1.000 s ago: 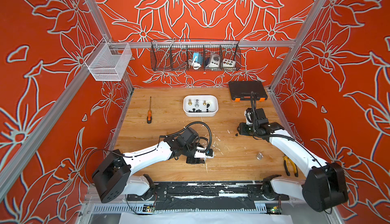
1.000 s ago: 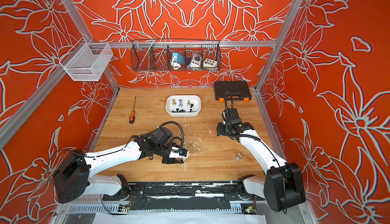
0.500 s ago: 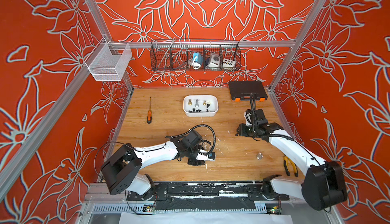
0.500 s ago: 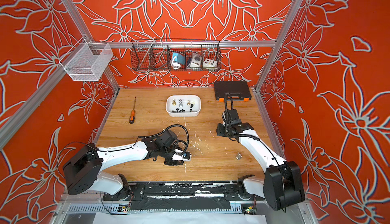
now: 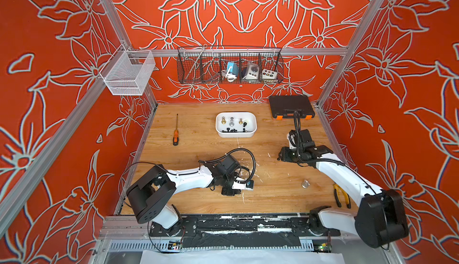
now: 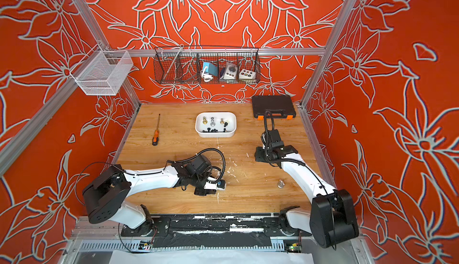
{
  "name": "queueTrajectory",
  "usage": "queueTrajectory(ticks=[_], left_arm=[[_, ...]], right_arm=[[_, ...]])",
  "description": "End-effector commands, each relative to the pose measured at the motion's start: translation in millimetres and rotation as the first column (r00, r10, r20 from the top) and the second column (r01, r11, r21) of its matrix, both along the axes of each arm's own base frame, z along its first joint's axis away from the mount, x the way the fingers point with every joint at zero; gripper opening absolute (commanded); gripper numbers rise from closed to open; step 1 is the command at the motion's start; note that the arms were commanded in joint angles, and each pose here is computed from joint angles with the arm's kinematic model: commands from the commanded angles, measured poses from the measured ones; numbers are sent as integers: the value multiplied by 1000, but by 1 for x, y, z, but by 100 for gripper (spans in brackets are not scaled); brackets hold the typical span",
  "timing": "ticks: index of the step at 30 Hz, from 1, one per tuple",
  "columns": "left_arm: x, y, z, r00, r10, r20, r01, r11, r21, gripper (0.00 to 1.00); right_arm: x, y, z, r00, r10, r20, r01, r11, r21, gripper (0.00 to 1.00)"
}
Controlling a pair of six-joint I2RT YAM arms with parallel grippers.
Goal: Put the chess pieces into the storage box
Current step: Pick up the chess piece at the center of the board.
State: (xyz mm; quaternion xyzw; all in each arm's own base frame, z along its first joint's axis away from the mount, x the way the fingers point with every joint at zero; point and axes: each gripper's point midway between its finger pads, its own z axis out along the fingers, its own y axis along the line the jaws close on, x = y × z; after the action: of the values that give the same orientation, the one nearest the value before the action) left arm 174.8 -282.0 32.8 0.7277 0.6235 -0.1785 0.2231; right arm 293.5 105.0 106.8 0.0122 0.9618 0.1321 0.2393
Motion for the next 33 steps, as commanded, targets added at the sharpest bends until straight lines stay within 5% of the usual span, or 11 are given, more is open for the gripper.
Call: queueTrajectory(ticks=[1, 16, 27, 33], left_arm=[[0, -4, 1, 1000, -5, 7, 5, 1000, -4, 36], [7, -7, -1, 999, 30, 15, -30, 1000, 9, 20], [30, -25, 39, 989, 134, 65, -126, 986, -112, 17], [70, -32, 79, 965, 251, 74, -227, 943, -242, 17]], right_arm=[[-4, -3, -6, 1000, -16, -21, 17, 1000, 7, 50], [-8, -7, -8, 999, -31, -19, 31, 1000, 2, 50], [-8, -7, -7, 999, -33, -16, 33, 999, 7, 50], [-8, -8, -4, 999, -37, 1, 37, 999, 11, 50]])
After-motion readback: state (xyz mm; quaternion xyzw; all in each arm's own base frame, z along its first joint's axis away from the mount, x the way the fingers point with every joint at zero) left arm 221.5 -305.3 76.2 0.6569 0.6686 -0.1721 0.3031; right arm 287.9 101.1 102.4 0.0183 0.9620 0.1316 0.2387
